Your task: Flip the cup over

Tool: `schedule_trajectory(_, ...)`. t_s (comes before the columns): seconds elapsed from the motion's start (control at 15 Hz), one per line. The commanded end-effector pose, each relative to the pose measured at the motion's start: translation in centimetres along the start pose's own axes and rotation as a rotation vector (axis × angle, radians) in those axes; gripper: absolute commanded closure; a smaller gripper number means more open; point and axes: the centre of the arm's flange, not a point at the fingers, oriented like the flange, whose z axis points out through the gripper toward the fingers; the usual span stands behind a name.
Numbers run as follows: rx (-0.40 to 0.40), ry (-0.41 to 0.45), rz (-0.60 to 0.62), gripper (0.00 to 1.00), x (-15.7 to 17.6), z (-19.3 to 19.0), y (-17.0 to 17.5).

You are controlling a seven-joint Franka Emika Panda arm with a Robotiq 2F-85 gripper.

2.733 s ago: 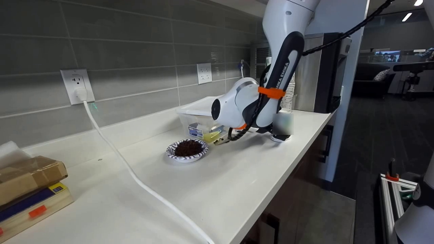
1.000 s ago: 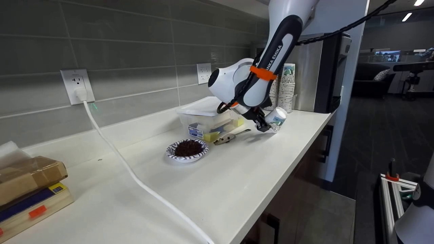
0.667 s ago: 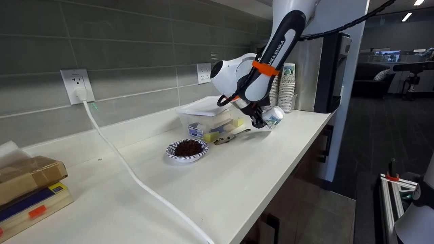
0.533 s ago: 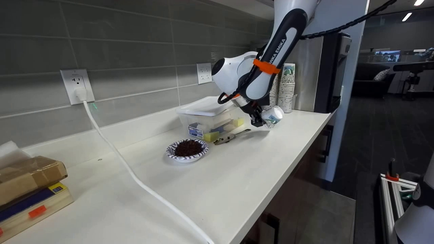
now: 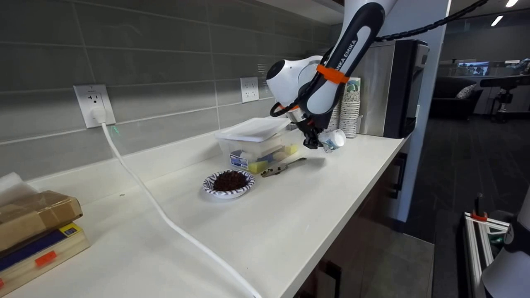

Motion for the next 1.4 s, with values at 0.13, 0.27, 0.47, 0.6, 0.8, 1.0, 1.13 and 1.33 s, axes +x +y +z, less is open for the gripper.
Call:
schedule_trajectory(0.13,0.031,0.101,0.167,0.95,-1.2,-1.5,1.2)
schedule_trajectory(0.27,0.028,0.144,0.210,0.95,-1.5,-2.0,1.5)
schedule_trajectory(0.47,-0.001,0.217,0.261,0.95,-2.1,-2.5,2.3)
schedule_trajectory(0.6,-0.025,0.261,0.298,0.95,-2.9,-2.8,3.1)
schedule_trajectory(0.8,-0.072,0.327,0.379,0.95,-4.5,-3.0,4.5)
schedule_trajectory(1.0,-0.117,0.374,0.488,0.95,-6.3,-2.8,5.8)
schedule_trajectory(1.13,-0.131,0.380,0.564,0.95,-7.6,-2.1,6.2)
schedule_trajectory(1.33,-0.118,0.387,0.720,0.95,-9.2,-0.7,5.9)
